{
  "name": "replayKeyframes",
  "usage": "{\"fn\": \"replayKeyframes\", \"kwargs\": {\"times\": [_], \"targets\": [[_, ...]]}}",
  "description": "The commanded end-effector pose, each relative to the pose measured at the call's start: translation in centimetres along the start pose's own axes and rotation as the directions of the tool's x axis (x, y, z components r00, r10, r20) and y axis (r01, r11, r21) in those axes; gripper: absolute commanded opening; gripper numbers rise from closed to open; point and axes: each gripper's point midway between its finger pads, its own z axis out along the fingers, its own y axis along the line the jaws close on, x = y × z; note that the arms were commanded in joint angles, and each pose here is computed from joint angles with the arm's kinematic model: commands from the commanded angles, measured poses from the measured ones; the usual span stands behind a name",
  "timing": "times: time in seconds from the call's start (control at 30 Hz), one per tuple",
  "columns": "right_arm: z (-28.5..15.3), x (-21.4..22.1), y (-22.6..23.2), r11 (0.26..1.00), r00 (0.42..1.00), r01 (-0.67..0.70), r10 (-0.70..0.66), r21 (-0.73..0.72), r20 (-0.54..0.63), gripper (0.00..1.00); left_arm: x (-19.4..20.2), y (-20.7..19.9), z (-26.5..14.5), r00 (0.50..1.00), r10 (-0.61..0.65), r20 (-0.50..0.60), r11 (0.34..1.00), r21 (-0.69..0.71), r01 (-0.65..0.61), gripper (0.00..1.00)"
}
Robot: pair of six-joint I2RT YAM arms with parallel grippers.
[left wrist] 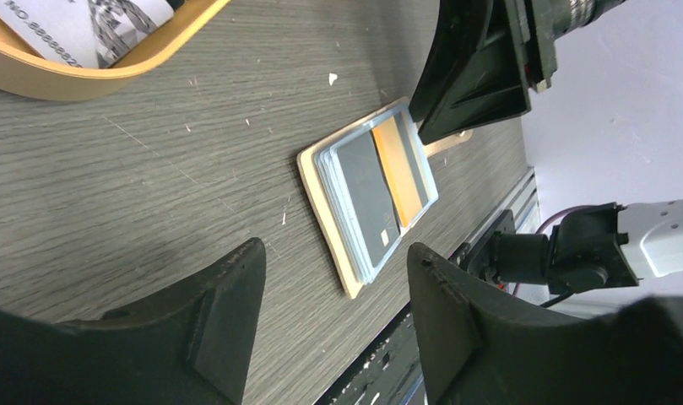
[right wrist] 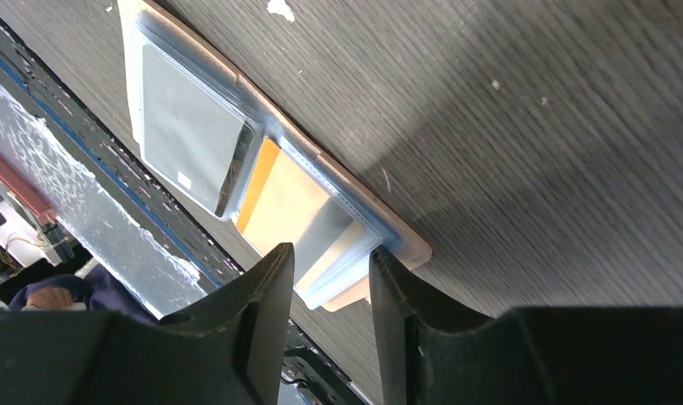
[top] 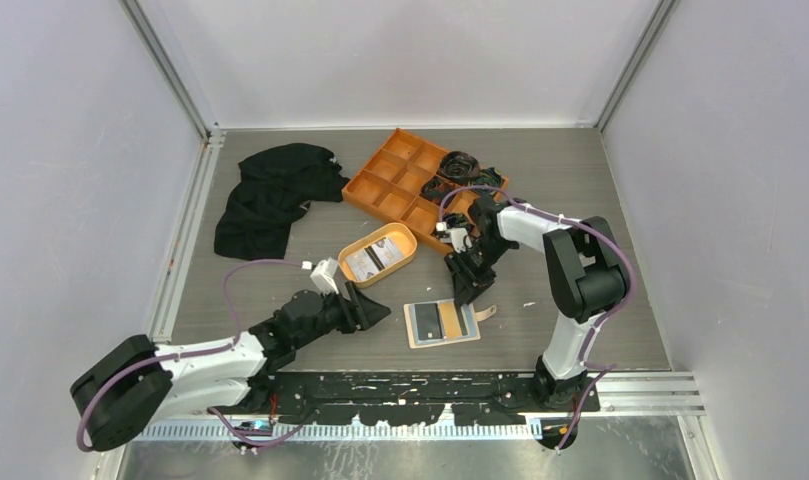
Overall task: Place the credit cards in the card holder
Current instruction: Insert the credit card into the card holder.
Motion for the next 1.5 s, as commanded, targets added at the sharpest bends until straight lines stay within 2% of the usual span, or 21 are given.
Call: {"fn": "replayKeyframes", "kwargs": {"times": [0.0, 0.23, 0.8, 1.07, 1.13, 1.33, 1.47], "targets": [[-0.6, -1.0, 1.4, 0.998, 0.999, 0.029, -0.028, -0.052, 0.015, 0.43, -1.1, -3.4, 1.0, 1.0, -0.005, 0.007, 0.993, 0.121, 0.004, 0.59], [-1.2, -1.4, 3.1, 0.991, 0.998, 0.047, -0.043, -0.128, 0.039, 0.39, 0.1, -3.4, 2.1, 0.999, -0.005, -0.049, 0.991, 0.13, 0.011, 0.48], [-2.2, -2.0, 5.5, 0.961, 0.998, 0.037, -0.02, -0.273, 0.062, 0.35, 1.3, -4.2, 3.6, 0.992, -0.004, -0.128, 0.987, 0.162, 0.024, 0.47], [-2.3, -2.1, 6.0, 0.951, 0.998, 0.03, -0.01, -0.309, 0.065, 0.35, 2.0, -5.4, 4.6, 0.984, -0.006, -0.177, 0.976, 0.215, 0.045, 0.22], [-2.3, -2.1, 6.1, 0.948, 0.998, 0.025, -0.006, -0.316, 0.059, 0.35, 2.1, -5.7, 4.9, 0.982, -0.009, -0.186, 0.972, 0.229, 0.052, 0.18], [-2.5, -1.8, 7.7, 0.906, 0.999, 0.031, -0.016, -0.421, 0.039, 0.36, 2.9, -6.4, 5.7, 0.977, -0.009, -0.214, 0.965, 0.255, 0.065, 0.17], [-2.0, -1.7, 7.8, 0.899, 1.0, 0.019, -0.013, -0.437, 0.016, 0.36, 3.5, -6.4, 6.4, 0.972, -0.007, -0.235, 0.965, 0.252, 0.068, 0.19]]}}
